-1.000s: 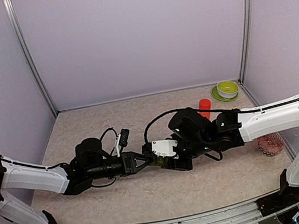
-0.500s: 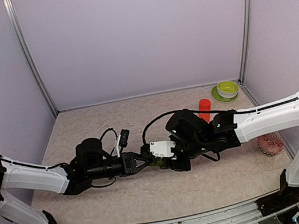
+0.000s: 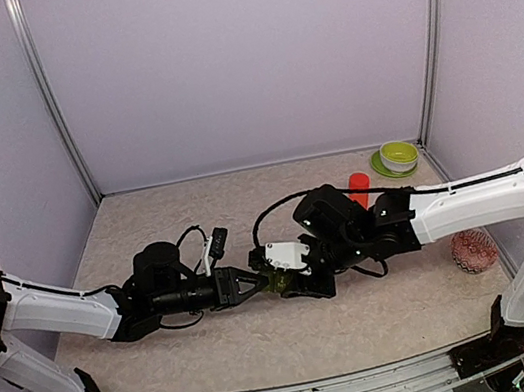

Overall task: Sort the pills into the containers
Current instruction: Open the lid of the pill container from the compartment of the pill container.

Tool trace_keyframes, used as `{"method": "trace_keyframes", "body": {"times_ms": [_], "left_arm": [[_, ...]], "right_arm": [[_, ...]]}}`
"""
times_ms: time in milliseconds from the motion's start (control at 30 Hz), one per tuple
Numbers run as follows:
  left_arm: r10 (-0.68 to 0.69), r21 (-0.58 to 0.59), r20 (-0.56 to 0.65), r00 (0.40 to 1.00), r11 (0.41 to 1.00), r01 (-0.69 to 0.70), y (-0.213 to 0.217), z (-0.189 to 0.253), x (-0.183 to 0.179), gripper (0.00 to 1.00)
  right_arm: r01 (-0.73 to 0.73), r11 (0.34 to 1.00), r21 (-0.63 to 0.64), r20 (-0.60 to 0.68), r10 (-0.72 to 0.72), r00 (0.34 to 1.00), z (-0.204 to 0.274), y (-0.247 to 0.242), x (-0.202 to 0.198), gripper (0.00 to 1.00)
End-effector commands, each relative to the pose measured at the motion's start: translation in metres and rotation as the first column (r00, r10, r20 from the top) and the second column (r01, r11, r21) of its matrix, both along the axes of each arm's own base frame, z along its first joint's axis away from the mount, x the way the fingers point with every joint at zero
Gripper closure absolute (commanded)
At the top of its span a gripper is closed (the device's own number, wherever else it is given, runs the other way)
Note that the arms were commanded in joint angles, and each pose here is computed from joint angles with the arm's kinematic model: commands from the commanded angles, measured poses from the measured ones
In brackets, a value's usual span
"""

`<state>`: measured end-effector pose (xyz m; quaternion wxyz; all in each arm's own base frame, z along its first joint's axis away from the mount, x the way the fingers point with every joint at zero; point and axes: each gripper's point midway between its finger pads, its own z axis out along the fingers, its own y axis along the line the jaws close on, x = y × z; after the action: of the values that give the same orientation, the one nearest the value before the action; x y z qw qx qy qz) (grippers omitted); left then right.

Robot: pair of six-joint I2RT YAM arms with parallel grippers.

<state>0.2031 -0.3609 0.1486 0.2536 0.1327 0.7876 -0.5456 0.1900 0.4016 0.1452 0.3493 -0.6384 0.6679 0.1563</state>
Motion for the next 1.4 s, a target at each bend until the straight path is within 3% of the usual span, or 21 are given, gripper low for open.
{"method": "trace_keyframes", "body": {"times_ms": [0, 300, 400, 667, 867, 967, 1033, 1200, 1367], "left_arm": [[0.003, -0.007, 0.049, 0.999, 1.000, -0.003, 0.000, 0.003, 0.002, 0.74], [0.000, -0.005, 0.049, 0.999, 1.000, 0.000, -0.002, 0.003, 0.001, 0.74], [-0.001, -0.003, 0.048, 0.999, 1.000, 0.001, -0.002, 0.002, 0.001, 0.79], [-0.006, -0.008, 0.049, 0.999, 1.000, 0.006, -0.003, 0.003, 0.000, 0.82], [-0.012, -0.014, 0.049, 0.999, 1.000, 0.013, -0.003, 0.005, -0.002, 0.82], [-0.020, -0.032, 0.046, 0.999, 0.999, 0.022, -0.004, 0.009, -0.003, 0.84], [-0.032, -0.052, 0.041, 0.999, 0.998, 0.034, -0.006, 0.013, -0.005, 0.86], [-0.086, -0.125, 0.030, 0.996, 0.988, 0.089, -0.010, 0.030, -0.015, 0.88], [-0.140, -0.207, 0.023, 0.990, 0.968, 0.141, -0.014, 0.048, -0.025, 0.88]], "right_arm": [[-0.054, 0.992, 0.112, -0.121, 0.068, 0.990, 0.031, 0.009, -0.016, 0.83], [-0.063, 0.989, 0.132, -0.189, 0.088, 0.978, 0.036, 0.006, -0.016, 0.72], [-0.060, 0.989, 0.138, -0.197, 0.086, 0.977, 0.038, 0.005, -0.014, 0.70], [-0.027, 0.993, 0.118, -0.184, 0.048, 0.982, 0.035, 0.002, -0.005, 0.54], [-0.027, 0.989, 0.148, -0.174, 0.053, 0.983, 0.041, 0.001, -0.005, 0.27], [-0.012, 0.984, 0.178, -0.121, 0.034, 0.992, 0.047, -0.003, 0.000, 0.07], [0.005, 0.975, 0.220, -0.049, 0.006, 0.999, 0.053, -0.011, 0.005, 0.01], [-0.058, 0.914, 0.402, 0.174, -0.014, 0.985, 0.074, -0.036, -0.001, 0.00], [-0.099, 0.874, 0.476, 0.266, -0.036, 0.963, 0.077, -0.050, -0.007, 0.00]]}}
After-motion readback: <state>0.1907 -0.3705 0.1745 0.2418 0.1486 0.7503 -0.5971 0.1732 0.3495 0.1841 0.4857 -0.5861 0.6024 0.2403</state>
